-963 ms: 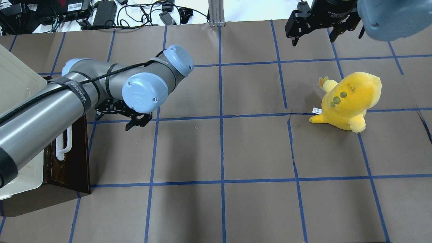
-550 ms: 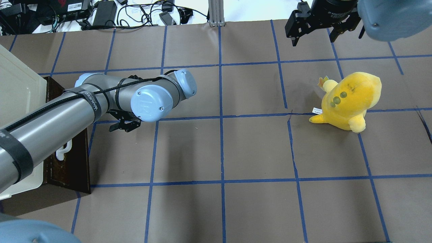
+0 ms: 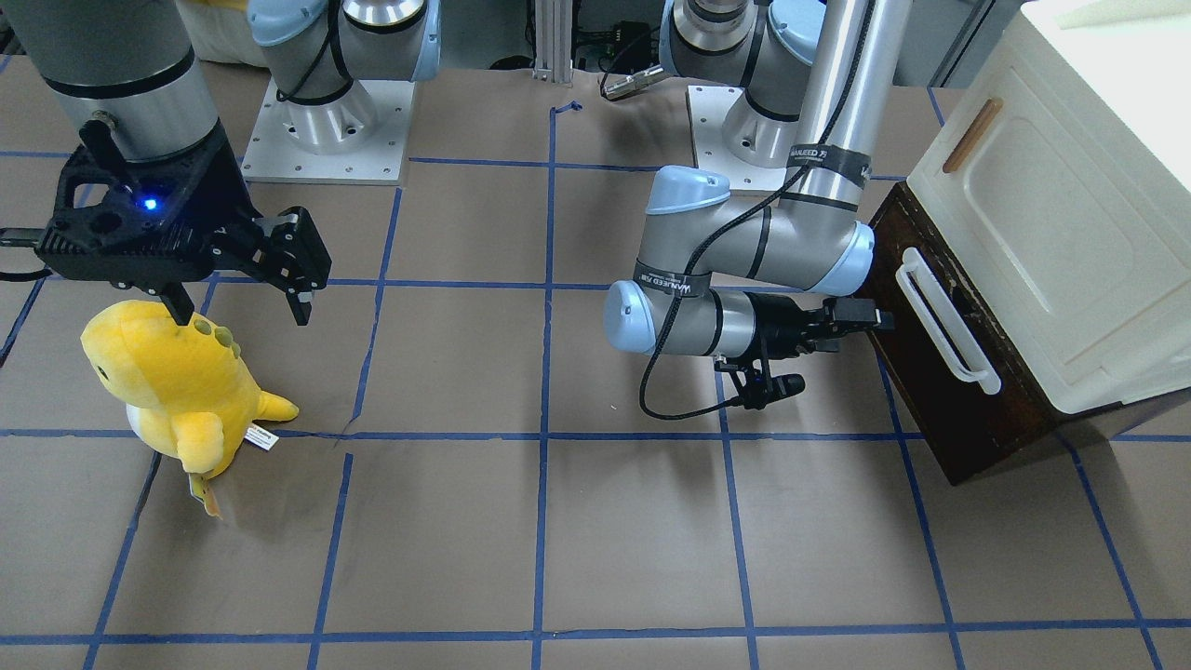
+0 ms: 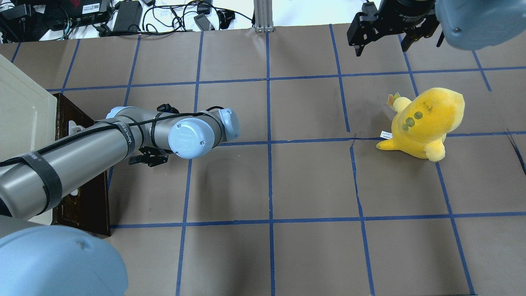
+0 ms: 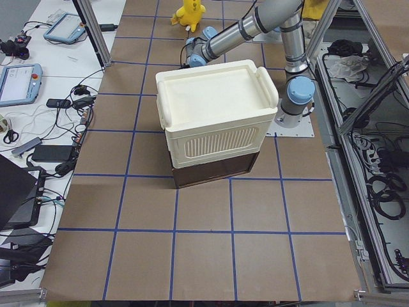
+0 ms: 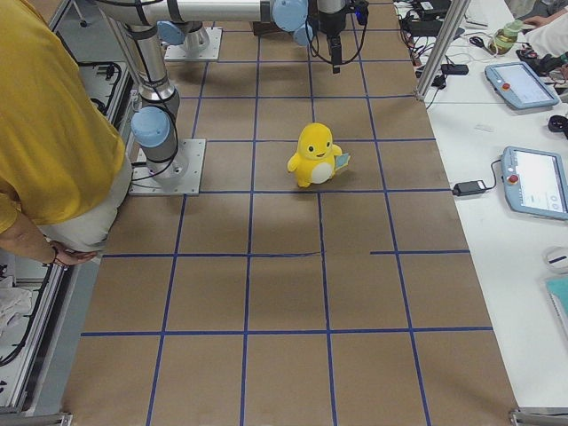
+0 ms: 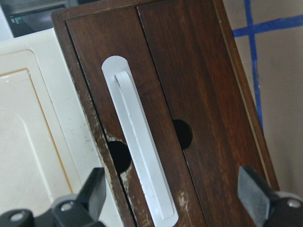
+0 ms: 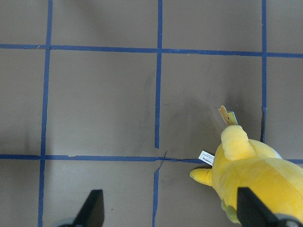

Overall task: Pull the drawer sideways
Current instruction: 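Move the left gripper down to the white bar handle of the wooden drawer, then close the left gripper around the white bar handle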

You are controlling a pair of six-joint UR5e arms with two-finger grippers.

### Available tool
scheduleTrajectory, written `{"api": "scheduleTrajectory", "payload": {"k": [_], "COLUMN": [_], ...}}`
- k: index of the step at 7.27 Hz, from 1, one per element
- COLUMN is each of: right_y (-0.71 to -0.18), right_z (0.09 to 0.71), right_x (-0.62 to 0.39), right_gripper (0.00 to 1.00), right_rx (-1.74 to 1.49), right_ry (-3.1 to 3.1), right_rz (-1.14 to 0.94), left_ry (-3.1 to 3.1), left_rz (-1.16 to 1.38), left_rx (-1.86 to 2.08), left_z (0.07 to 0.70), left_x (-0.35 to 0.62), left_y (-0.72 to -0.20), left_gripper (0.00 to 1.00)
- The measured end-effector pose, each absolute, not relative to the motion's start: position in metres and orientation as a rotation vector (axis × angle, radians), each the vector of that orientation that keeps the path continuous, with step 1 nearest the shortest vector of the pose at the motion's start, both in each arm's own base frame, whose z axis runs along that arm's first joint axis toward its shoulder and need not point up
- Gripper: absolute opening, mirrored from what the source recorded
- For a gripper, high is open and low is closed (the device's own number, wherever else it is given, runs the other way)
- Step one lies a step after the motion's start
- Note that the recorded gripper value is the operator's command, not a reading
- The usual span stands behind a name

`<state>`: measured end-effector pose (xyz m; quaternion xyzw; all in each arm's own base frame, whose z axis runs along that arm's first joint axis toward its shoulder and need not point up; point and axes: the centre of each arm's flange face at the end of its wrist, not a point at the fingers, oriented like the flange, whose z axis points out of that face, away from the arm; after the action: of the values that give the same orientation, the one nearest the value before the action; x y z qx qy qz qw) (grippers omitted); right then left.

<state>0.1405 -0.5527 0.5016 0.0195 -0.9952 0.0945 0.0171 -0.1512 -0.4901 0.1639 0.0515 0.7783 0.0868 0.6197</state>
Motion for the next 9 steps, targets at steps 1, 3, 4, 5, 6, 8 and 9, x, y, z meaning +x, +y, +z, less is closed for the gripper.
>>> {"api": "scheduleTrajectory", "payload": {"k": [1,3,4,5,6,8,9], "right_y": [-0.553,-0.553,-0.553,-0.553,-0.553,-0.553,-0.553], "right_z": [0.502,0.502,0.502,0.502,0.502,0.502,0.502], "right_x": [0.141,0.141,0.141,0.141,0.141,0.141,0.141], "right_gripper": [1.0,1.0,1.0,1.0,1.0,1.0,1.0], "right_rx": [0.06,0.06,0.06,0.06,0.06,0.06,0.06], "right_ry": [-3.093,-3.093,-3.093,-3.093,-3.093,-3.093,-3.093], "right_rz": [0.294,0.295,0.296,0.296,0.296,0.295,0.296], "left_ry": [1.763,1.701,1.682,1.667,1.654,1.643,1.643], "left_rz": [0.198,0.235,0.272,0.3,0.316,0.346,0.354], "left_rx": [0.136,0.196,0.217,0.235,0.252,0.26,0.252], "left_z": [0.159,0.159,0.161,0.162,0.164,0.165,0.166], "left_x": [-0.147,-0.127,-0.116,-0.106,-0.101,-0.088,-0.082], "left_y": [-0.49,-0.492,-0.492,-0.492,-0.493,-0.494,-0.496], "left_gripper": [1.0,1.0,1.0,1.0,1.0,0.98,0.92]}}
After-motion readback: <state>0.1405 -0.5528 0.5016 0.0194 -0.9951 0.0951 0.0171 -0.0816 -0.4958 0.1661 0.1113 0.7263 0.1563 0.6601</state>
